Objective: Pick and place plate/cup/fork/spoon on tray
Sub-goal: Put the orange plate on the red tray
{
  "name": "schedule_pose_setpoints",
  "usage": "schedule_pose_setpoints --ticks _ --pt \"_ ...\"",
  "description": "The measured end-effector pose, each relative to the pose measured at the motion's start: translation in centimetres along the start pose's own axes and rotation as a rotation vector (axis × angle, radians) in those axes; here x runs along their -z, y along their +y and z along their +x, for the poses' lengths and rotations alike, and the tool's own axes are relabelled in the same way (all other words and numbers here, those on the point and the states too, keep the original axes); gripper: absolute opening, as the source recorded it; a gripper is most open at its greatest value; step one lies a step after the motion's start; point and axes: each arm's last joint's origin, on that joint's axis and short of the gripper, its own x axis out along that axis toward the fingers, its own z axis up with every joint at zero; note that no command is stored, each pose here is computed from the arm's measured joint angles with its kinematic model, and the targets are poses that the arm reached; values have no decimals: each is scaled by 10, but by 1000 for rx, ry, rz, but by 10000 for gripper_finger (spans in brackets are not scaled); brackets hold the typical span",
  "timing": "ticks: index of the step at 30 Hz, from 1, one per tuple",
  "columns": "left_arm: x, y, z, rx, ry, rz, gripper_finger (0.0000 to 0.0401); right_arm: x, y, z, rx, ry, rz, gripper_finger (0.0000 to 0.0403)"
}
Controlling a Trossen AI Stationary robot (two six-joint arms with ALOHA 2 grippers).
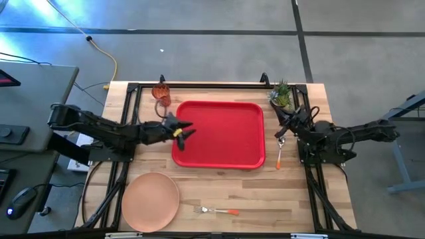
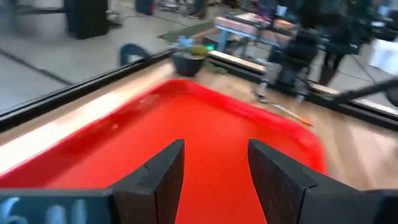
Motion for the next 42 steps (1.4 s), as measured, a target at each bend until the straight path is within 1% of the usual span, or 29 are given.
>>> schedule_pose_setpoints --ticks 2,5,9,10,12,14,17,19,21,22,25,29,31,34,37,39,42 --pt "2 -14 5 53 42 22 168 -11 5 4 -73 -20 53 1" --pt "8 -28 4 89 184 68 168 -18 11 9 -132 -11 92 1" --pt "8 -35 -10 38 430 54 168 -6 17 15 -121 71 67 1" --pt "8 -34 -15 18 501 45 168 -1 18 17 -107 102 46 1" --pt "6 -36 -24 22 618 21 168 8 20 19 -76 157 0 8" --pt "6 -38 -33 72 730 12 168 16 22 22 -49 194 -38 24" --pt "11 -42 -46 193 883 1 168 26 22 27 -23 237 -80 66" --pt "13 -45 -51 273 956 -1 168 30 20 30 5 254 -82 100" --pt "16 -47 -56 311 1021 1 168 33 16 34 45 260 -55 133" --pt "18 -47 -58 317 1048 7 168 34 14 36 61 265 -45 147" --pt "24 -47 -64 299 1112 59 168 38 10 40 53 289 -29 182" --pt "29 -49 -70 302 1158 111 168 41 7 44 45 306 -34 209" --pt "30 -51 -70 308 1160 116 168 41 6 44 45 309 -33 215" --pt "35 -51 -69 278 1177 122 168 41 6 45 16 314 -26 217" --pt "47 -47 -66 202 1175 173 168 41 6 44 19 317 4 216" --pt "54 -45 -65 178 1208 173 168 43 6 44 19 334 18 216" --pt "62 -45 -66 183 1282 160 168 45 8 42 0 363 16 216"
